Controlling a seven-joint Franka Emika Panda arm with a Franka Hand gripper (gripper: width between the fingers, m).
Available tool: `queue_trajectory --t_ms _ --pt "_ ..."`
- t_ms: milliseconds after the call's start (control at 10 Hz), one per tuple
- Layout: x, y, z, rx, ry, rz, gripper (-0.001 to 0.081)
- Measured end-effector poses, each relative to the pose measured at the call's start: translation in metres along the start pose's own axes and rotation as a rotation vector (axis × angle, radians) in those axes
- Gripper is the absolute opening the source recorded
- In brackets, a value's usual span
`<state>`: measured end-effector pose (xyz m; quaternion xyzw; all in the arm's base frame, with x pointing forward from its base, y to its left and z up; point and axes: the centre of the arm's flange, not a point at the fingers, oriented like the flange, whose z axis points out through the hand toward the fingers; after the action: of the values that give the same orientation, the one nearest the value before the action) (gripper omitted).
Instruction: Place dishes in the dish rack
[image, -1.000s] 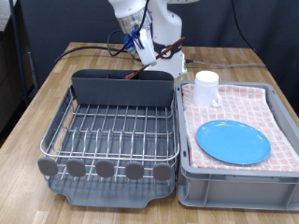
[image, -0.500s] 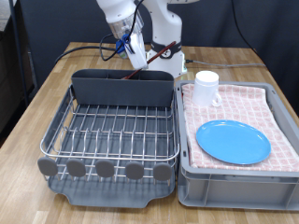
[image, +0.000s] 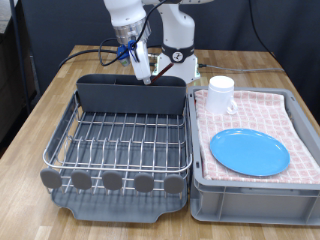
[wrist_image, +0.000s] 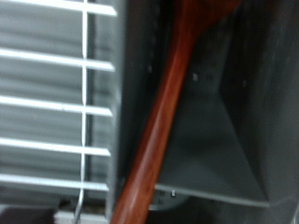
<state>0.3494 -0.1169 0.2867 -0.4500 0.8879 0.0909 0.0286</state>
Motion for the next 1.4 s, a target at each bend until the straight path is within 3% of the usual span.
queue_trajectory --t_ms 200,500,600,800,1100,1400 --pt "-0.014 -0.001 -0.011 0.072 0.08 0.001 0.0734" --pt "-0.049 0.005 -0.043 0.271 0.095 -0.023 0.079" --pt "-0.062 0.012 -0.053 0.314 0.092 -0.026 0.0799" --pt "-0.084 0.027 -0.074 0.341 0.109 -0.042 0.0802" --pt "-0.116 0.046 -0.11 0.334 0.15 -0.102 0.0802" --pt "-0.16 0.058 -0.138 0.328 0.137 -0.26 0.0802"
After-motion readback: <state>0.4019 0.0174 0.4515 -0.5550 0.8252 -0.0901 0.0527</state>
